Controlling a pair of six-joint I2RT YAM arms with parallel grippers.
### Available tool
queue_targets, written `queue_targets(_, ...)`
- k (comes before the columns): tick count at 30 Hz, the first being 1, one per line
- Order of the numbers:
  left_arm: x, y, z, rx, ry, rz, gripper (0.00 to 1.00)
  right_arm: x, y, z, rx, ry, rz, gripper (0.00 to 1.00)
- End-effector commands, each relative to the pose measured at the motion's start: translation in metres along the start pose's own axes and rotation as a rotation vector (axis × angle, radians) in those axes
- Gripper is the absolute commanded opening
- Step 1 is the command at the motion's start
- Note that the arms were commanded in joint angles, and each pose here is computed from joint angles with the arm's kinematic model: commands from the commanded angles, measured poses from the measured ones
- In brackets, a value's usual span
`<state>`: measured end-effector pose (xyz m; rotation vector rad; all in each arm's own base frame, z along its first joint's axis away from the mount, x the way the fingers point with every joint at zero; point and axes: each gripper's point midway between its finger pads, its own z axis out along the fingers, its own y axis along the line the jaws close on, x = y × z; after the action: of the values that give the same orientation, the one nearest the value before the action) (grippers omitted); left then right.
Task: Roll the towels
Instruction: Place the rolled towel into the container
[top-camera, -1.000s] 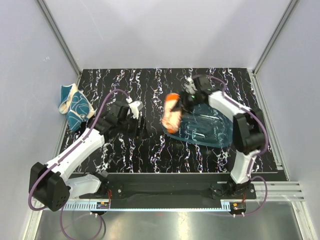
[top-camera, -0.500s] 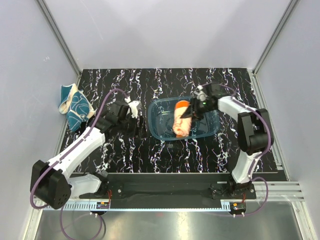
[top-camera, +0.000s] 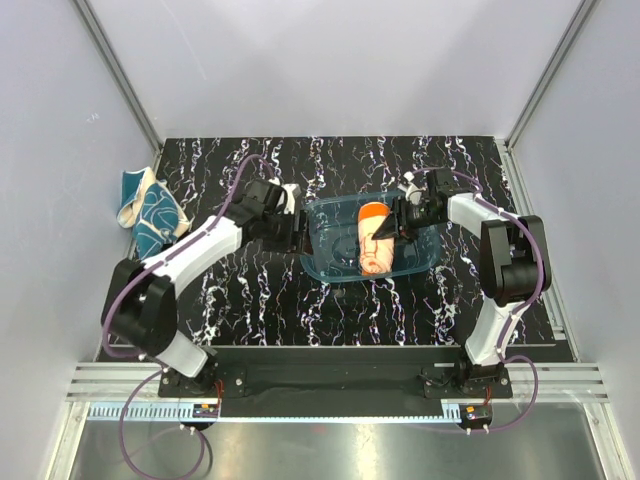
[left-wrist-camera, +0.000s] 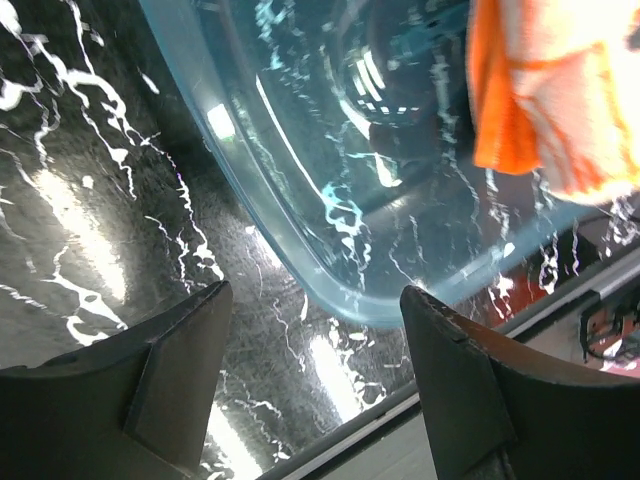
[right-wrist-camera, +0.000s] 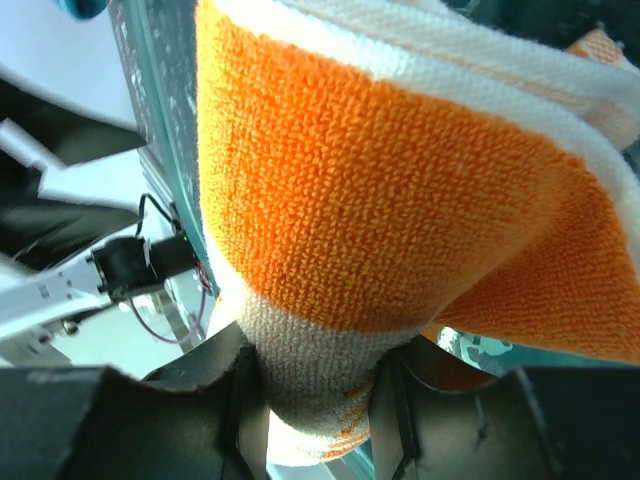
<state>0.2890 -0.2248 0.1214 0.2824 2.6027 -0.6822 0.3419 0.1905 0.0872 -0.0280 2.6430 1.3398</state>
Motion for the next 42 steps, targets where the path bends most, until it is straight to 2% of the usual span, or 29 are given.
queue_targets(1,-0.011,0.005,0.019,-0.024,-0.001,-0.072,0.73,-0.005,0.029,-0.008,-0.106,-0.017,-0.177,0.09)
queue_targets(6,-0.003,0.012,0.039,-0.046,0.035,-0.127,0.71,-0.011,0.033,-0.01,-0.115,-0.032,-0.256,0.1)
queue_targets(8,-0.005,0.006,0.045,-0.016,0.03,-0.122,0.66,-0.014,0.029,-0.01,-0.093,-0.042,-0.288,0.09)
queue_targets(9,-0.007,0.006,0.046,-0.01,0.026,-0.12,0.62,-0.014,0.028,-0.01,-0.087,-0.043,-0.299,0.1)
queue_targets(10,-0.009,0.006,0.049,-0.014,0.028,-0.122,0.42,-0.014,0.027,-0.01,-0.077,-0.047,-0.324,0.09)
queue_targets(13,-0.015,0.012,0.052,-0.054,0.03,-0.113,0.15,-0.019,0.015,-0.012,0.013,-0.053,-0.371,0.1)
queue_targets(14,-0.015,0.014,0.053,-0.067,0.036,-0.099,0.12,-0.025,0.009,-0.014,0.059,-0.06,-0.388,0.1)
queue_targets(17,-0.017,0.025,0.051,-0.131,0.051,-0.075,0.08,-0.028,-0.009,-0.013,0.135,-0.04,-0.409,0.11)
queue_targets(21,-0.017,0.046,0.042,-0.251,0.069,-0.054,0.07,-0.026,-0.024,-0.01,0.183,-0.009,-0.403,0.15)
queue_targets(28,-0.016,0.05,0.03,-0.252,0.102,-0.089,0.07,-0.016,-0.059,-0.022,0.41,0.012,-0.349,0.18)
queue_targets(31,-0.014,0.057,0.028,-0.265,0.116,-0.098,0.07,-0.016,-0.071,-0.036,0.52,0.003,-0.335,0.23)
queue_targets(32,-0.013,0.062,0.027,-0.275,0.119,-0.116,0.06,-0.016,-0.074,-0.038,0.549,0.006,-0.326,0.26)
queue_targets(33,-0.01,0.065,0.028,-0.275,0.127,-0.126,0.06,-0.016,-0.077,-0.041,0.575,0.005,-0.304,0.35)
queue_targets(34,-0.01,0.068,0.028,-0.272,0.129,-0.137,0.06,-0.013,-0.078,-0.043,0.585,0.02,-0.29,0.39)
queue_targets(38,-0.009,0.074,0.026,-0.274,0.119,-0.17,0.06,-0.005,-0.087,-0.049,0.668,0.04,-0.231,0.48)
queue_targets(40,-0.01,0.074,0.026,-0.271,0.112,-0.168,0.06,0.002,-0.094,-0.053,0.727,0.059,-0.214,0.58)
queue_targets(42,-0.008,0.074,0.027,-0.268,0.115,-0.172,0.06,0.007,-0.096,-0.053,0.742,0.07,-0.199,0.74)
